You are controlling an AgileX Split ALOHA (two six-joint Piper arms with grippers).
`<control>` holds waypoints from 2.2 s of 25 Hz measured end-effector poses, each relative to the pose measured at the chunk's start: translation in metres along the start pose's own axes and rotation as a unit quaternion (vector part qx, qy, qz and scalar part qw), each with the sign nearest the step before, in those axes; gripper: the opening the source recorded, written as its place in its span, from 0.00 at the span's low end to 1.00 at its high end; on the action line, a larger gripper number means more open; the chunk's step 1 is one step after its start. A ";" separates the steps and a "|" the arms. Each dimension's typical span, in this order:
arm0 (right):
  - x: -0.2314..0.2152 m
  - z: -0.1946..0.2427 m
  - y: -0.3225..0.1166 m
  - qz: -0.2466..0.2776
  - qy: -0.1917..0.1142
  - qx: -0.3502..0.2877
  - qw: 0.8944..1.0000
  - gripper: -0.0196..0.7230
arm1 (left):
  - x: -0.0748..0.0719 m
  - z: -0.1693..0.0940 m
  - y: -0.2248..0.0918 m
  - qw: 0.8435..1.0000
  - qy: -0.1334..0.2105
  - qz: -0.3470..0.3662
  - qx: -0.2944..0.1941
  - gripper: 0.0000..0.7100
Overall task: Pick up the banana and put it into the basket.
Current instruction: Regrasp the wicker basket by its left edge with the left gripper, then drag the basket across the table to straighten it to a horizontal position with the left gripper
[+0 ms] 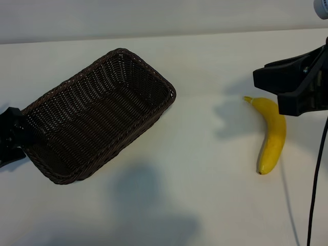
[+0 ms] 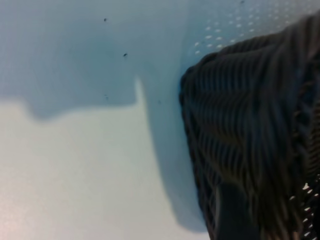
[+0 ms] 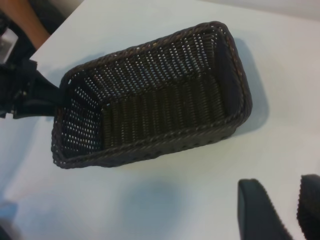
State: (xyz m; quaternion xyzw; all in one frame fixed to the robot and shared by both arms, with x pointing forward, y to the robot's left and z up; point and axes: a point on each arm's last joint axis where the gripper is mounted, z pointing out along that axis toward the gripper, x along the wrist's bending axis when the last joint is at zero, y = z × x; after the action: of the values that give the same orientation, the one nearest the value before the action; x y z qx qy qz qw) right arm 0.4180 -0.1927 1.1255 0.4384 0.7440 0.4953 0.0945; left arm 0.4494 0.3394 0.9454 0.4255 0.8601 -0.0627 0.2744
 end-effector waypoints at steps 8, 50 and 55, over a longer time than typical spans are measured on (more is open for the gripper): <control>0.000 0.000 0.000 0.000 0.000 0.000 1.000 0.36 | 0.005 0.007 0.003 1.000 0.011 -0.008 0.005 0.61; 0.000 0.000 0.000 0.000 0.000 0.000 1.000 0.36 | -0.048 -0.040 0.034 0.992 -0.067 0.101 0.023 0.25; 0.000 0.000 0.000 0.000 0.000 0.000 1.000 0.36 | -0.053 -0.044 0.040 0.989 -0.064 0.123 0.046 0.25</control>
State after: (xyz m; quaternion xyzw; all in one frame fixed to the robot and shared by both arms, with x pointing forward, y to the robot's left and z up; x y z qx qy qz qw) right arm 0.4180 -0.1927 1.1255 0.4386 0.7438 0.4956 0.0942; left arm 0.4869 0.3429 1.0153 0.5351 0.7782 -0.0948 0.3147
